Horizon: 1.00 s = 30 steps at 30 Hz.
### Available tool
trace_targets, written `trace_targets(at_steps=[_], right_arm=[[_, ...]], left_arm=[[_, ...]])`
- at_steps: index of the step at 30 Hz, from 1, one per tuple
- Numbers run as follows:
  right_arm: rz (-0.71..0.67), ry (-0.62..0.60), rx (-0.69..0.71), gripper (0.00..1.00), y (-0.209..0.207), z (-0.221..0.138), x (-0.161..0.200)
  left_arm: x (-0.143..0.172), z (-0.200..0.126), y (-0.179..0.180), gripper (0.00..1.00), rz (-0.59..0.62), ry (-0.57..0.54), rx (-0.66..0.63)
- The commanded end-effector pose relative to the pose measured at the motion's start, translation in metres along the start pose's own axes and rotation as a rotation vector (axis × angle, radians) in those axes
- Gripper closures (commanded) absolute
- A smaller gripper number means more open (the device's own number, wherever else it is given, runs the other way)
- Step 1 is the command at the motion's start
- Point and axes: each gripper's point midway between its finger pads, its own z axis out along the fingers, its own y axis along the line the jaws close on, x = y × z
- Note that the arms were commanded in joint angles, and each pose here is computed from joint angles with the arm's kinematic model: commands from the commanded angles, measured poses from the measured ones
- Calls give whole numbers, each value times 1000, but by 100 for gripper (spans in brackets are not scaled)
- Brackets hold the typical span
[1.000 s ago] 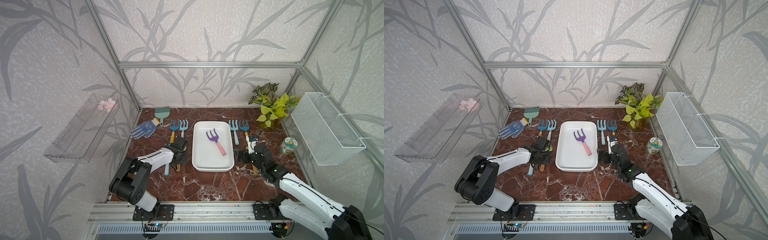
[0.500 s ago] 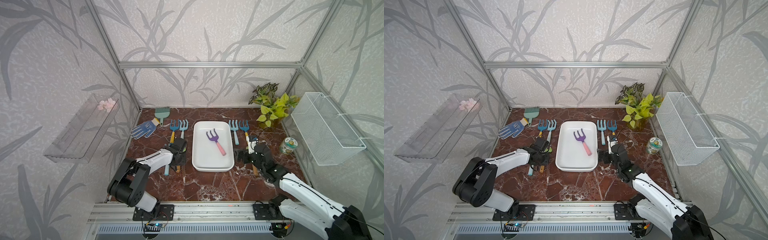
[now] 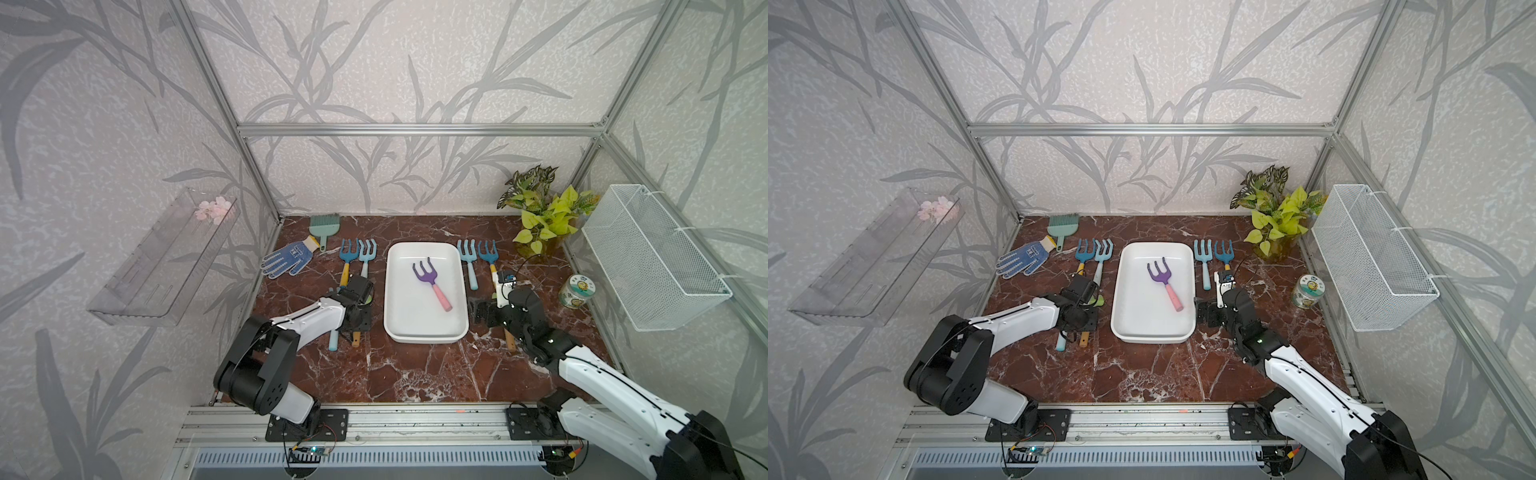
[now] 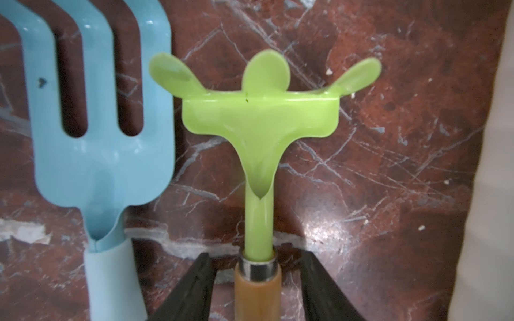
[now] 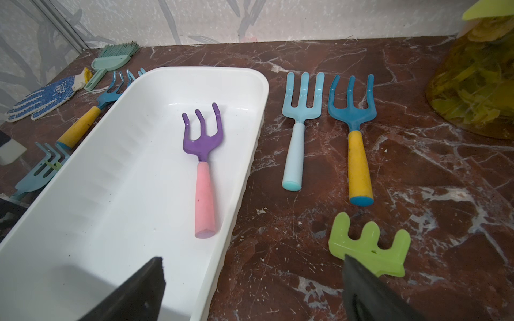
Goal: Take the hand rake out of the storage box
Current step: Place the rake at the center of the board.
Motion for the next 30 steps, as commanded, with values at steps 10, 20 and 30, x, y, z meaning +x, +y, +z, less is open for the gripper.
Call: trace_targets(at_steps=[10, 20, 30], right_arm=[[5, -28, -9, 1, 1, -3, -5], [-2, 15, 33, 1, -3, 4, -8], [-64, 171, -80, 1, 25, 15, -7]], left_arm=[[-35, -83, -31, 35, 133, -356, 112], [-48, -124, -45, 0, 207, -587, 224], [-66, -138, -72, 0, 270, -702, 343]])
